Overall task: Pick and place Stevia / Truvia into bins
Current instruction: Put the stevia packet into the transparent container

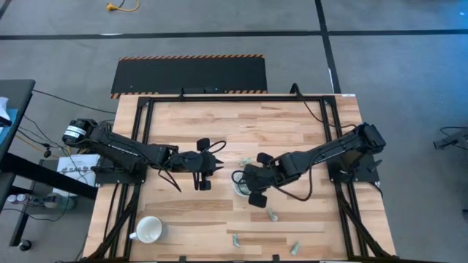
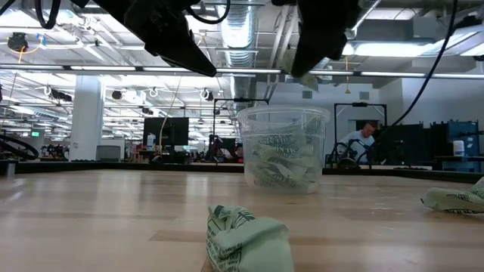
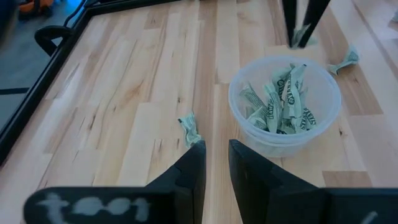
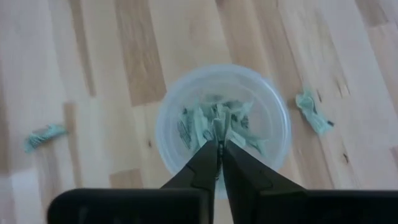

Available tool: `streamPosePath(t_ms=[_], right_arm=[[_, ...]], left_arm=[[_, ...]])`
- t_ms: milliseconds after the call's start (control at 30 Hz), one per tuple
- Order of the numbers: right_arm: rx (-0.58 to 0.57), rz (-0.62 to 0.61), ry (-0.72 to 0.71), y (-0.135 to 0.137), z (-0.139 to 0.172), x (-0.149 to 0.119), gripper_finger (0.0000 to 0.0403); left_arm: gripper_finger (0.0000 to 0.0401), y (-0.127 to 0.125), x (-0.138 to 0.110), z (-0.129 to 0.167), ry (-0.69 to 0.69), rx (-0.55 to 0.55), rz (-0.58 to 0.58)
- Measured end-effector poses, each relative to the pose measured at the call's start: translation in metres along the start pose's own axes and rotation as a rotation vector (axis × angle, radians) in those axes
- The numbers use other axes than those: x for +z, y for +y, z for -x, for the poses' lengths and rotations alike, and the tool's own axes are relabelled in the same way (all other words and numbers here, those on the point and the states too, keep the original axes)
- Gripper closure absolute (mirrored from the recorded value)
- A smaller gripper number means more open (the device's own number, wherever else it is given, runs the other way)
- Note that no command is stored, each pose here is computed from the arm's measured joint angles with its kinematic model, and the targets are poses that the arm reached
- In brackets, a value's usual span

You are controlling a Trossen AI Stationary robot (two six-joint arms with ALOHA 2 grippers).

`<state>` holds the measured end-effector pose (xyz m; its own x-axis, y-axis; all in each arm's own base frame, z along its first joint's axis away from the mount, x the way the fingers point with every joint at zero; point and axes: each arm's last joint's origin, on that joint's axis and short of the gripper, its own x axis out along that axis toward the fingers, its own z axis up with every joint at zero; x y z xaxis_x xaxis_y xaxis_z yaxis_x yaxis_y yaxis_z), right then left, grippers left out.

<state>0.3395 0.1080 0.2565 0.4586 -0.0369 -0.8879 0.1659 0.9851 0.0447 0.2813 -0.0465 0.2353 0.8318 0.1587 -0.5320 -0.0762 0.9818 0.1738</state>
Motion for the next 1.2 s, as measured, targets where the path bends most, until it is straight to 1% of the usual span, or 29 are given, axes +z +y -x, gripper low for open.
streamPosePath(t_ms=[133,200,300,433,500,667,767,800,867,933,1000,1067,1200], right_arm=[[-0.003,-0.003,0.006,-0.001,-0.004,0.001,0.0348],[-0.009,0.017,0.021,-0.001,-0.006,-0.001,0.0333],[-0.003,0.020,0.007,-0.001,-0.005,0.001,0.0314],[0.008,0.017,0.040,-0.002,-0.001,-0.003,0.0302],[0.021,-0.021,0.067,0.002,0.006,-0.008,0.0301],[-0.028,-0.161,0.215,0.030,0.018,-0.042,0.0302],[-0.059,-0.244,0.258,0.049,0.021,-0.065,0.0303],[-0.065,-0.263,0.267,0.054,0.021,-0.072,0.0303],[-0.066,-0.257,0.278,0.064,0.020,-0.086,0.0303],[-0.069,-0.220,0.272,0.072,0.022,-0.096,0.0303],[-0.075,-0.201,0.242,0.076,0.023,-0.098,0.0303],[-0.076,-0.229,0.181,0.080,0.024,-0.098,0.0303],[0.005,-0.270,0.107,0.088,0.023,-0.091,0.0303]], left_arm=[[0.0342,0.000,0.000,0.000,0.000,0.003,0.000],[0.0342,0.000,0.000,0.000,0.000,0.003,0.000],[0.0342,0.000,0.000,0.000,0.000,0.004,0.000],[0.0342,0.000,0.000,0.000,0.000,0.004,-0.001],[0.0342,0.000,0.000,0.000,-0.001,0.004,-0.001],[0.0342,0.000,0.000,0.000,0.000,0.004,-0.001],[0.0342,0.000,0.000,0.000,0.000,0.004,0.000],[0.0342,0.000,0.000,0.000,-0.001,0.004,0.000],[0.0342,0.000,0.000,0.000,-0.001,0.004,0.001],[0.0342,0.000,0.000,0.000,-0.003,0.004,0.002],[0.0342,0.000,0.000,0.000,-0.004,0.004,0.003],[0.0342,0.000,0.000,0.000,-0.004,0.004,0.004],[0.0342,0.000,0.000,0.000,-0.004,0.006,0.005]])
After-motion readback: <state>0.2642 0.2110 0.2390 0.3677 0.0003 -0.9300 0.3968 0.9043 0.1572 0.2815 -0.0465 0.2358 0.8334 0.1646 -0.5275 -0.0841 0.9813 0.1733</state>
